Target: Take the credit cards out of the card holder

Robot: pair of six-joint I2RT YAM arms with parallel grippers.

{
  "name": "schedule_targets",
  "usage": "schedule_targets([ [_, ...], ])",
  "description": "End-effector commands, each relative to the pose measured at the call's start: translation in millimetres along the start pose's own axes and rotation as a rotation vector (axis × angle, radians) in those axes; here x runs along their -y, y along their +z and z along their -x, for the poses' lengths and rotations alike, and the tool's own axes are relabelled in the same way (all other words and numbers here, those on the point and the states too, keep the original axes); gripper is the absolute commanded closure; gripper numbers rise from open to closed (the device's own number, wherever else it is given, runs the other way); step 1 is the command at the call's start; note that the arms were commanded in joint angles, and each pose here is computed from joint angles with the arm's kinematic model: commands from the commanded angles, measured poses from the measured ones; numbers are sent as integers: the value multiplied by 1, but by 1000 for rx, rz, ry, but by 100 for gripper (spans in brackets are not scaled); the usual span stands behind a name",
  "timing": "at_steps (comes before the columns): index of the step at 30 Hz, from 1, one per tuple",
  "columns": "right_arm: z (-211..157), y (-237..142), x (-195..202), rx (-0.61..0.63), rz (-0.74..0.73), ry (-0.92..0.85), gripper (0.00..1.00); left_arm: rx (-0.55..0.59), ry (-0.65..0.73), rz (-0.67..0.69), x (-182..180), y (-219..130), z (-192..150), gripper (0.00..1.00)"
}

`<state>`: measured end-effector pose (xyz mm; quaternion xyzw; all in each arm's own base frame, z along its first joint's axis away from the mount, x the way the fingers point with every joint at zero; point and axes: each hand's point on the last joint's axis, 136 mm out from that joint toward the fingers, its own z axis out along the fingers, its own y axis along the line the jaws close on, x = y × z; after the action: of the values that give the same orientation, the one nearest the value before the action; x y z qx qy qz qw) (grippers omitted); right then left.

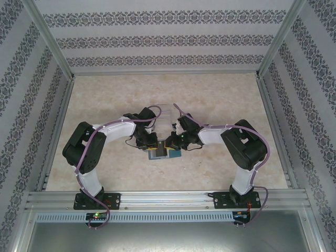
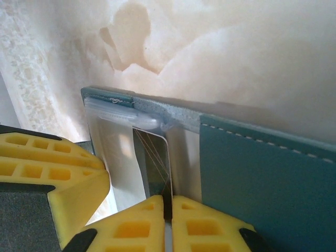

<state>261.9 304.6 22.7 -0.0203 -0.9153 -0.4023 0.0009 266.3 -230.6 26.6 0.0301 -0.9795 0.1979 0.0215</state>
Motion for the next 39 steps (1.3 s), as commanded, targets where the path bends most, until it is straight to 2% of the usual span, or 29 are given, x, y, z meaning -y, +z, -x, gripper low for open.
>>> schedule_targets([
  [1,-3,-8,11,13,-35,4,91,-50,-16,163,-37,8,-19,84],
  [19,-5,-43,45,42,-299,-33,93,-32,-19,160,-38,5,-20,83],
  [28,-1,-50,42,49,-336,-48,93,-34,-15,154,-37,6,-20,84],
  [39,0,-46,19,48,-319,-80,93,-31,-11,137,-33,7,-18,84],
])
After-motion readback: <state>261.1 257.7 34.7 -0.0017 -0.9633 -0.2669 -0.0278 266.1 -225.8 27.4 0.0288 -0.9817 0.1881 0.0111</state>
